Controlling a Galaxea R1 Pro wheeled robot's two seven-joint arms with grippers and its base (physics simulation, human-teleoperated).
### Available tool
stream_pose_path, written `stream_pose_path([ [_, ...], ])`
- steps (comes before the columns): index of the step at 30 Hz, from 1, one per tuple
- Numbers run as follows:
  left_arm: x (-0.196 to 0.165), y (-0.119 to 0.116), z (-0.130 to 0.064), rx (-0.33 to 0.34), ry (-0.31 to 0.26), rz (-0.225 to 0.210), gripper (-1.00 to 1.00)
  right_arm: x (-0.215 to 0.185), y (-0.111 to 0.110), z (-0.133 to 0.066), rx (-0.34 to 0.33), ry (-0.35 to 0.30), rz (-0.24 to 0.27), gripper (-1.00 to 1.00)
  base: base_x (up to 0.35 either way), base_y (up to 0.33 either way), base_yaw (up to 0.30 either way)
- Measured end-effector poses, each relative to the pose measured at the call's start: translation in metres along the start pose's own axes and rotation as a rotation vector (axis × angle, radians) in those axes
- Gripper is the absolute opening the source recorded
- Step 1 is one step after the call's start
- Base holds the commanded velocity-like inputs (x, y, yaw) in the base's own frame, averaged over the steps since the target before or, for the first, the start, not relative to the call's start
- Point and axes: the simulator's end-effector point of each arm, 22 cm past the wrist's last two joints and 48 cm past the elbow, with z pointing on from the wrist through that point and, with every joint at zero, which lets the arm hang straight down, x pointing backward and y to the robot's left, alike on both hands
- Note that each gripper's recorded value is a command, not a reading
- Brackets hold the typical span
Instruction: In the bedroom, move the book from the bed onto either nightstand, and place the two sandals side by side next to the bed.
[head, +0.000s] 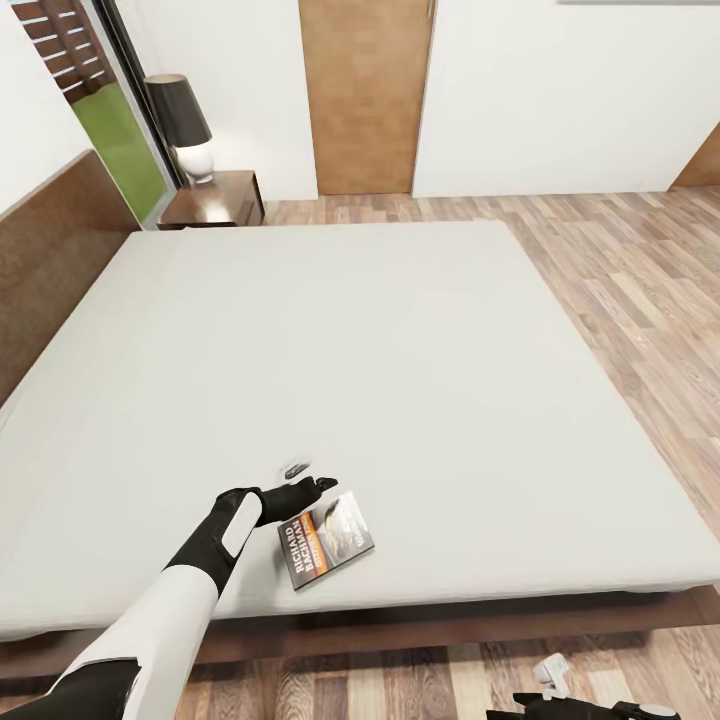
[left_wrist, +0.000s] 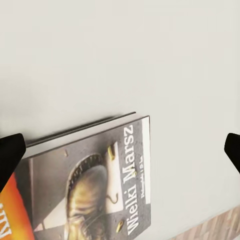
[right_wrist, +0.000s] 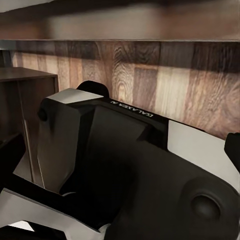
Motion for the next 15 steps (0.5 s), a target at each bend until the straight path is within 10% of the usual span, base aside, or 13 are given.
stream_pose_path([
  [15,0.002,0.009,0.012,0.000,0.000,0.000,1.00,0.001,-0.010,0.012,0.001,0.000,0.000,1.00,0.000,0.000,0.000],
])
